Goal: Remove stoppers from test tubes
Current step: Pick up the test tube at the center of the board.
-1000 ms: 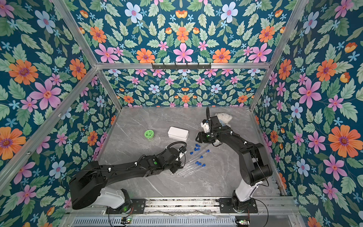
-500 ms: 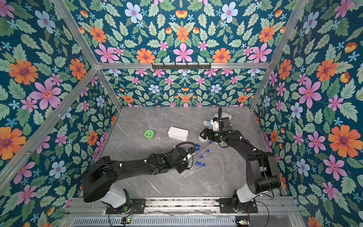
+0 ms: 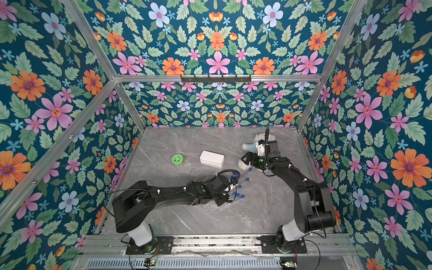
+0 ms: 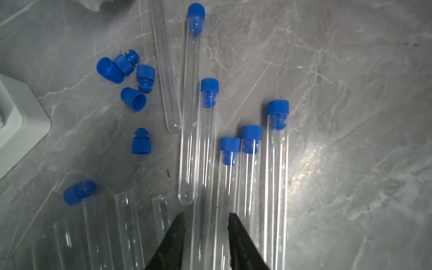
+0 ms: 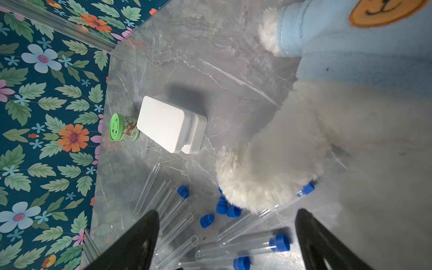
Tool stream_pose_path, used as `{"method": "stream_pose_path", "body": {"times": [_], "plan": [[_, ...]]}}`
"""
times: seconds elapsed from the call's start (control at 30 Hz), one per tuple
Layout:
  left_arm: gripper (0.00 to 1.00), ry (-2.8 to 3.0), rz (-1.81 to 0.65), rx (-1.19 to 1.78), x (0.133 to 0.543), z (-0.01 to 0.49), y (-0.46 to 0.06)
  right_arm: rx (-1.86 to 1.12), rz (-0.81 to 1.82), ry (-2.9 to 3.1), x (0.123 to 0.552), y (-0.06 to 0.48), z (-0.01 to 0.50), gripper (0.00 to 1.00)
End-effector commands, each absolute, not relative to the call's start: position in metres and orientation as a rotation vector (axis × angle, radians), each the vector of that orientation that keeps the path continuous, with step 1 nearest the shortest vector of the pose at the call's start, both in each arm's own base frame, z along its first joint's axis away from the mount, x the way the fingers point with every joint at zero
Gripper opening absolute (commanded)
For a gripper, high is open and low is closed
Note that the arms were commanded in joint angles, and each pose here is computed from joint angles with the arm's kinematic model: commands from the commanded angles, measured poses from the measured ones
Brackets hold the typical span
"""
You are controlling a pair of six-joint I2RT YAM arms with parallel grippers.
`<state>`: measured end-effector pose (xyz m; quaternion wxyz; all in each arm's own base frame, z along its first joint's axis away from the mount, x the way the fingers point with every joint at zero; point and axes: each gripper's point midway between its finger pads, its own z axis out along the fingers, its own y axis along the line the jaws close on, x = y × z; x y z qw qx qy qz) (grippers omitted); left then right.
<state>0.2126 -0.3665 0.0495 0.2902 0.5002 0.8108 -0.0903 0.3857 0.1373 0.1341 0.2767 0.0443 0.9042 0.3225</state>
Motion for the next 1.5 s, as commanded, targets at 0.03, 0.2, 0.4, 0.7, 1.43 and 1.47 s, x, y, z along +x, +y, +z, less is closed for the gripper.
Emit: {"method": "stream_pose_path", "body": {"times": [0.03, 0.2, 0.4, 0.7, 1.43, 1.47], "plan": [[0.32, 2.146, -0.205, 1.347, 0.222, 0.051, -0.370, 0.113, 0.870, 2.395, 0.387, 0.137, 0.143, 0.92], [0.31, 2.120, -0.228, 1.344, 0.235, 0.059, -0.384, 0.135, 0.854, 2.374, 0.387, 0.129, 0.147, 0.92], [0.30, 2.123, -0.232, 1.322, 0.255, 0.061, -0.399, 0.214, 0.838, 2.333, 0.386, 0.110, 0.153, 0.93], [0.30, 2.103, -0.273, 1.309, 0.274, 0.068, -0.425, 0.337, 0.780, 2.226, 0.380, 0.075, 0.167, 0.94], [0.30, 2.137, -0.305, 1.321, 0.302, 0.050, -0.459, 0.400, 0.727, 2.132, 0.372, 0.054, 0.181, 0.96], [0.30, 2.138, -0.306, 1.320, 0.303, 0.049, -0.460, 0.403, 0.725, 2.130, 0.371, 0.054, 0.181, 0.96]]}}
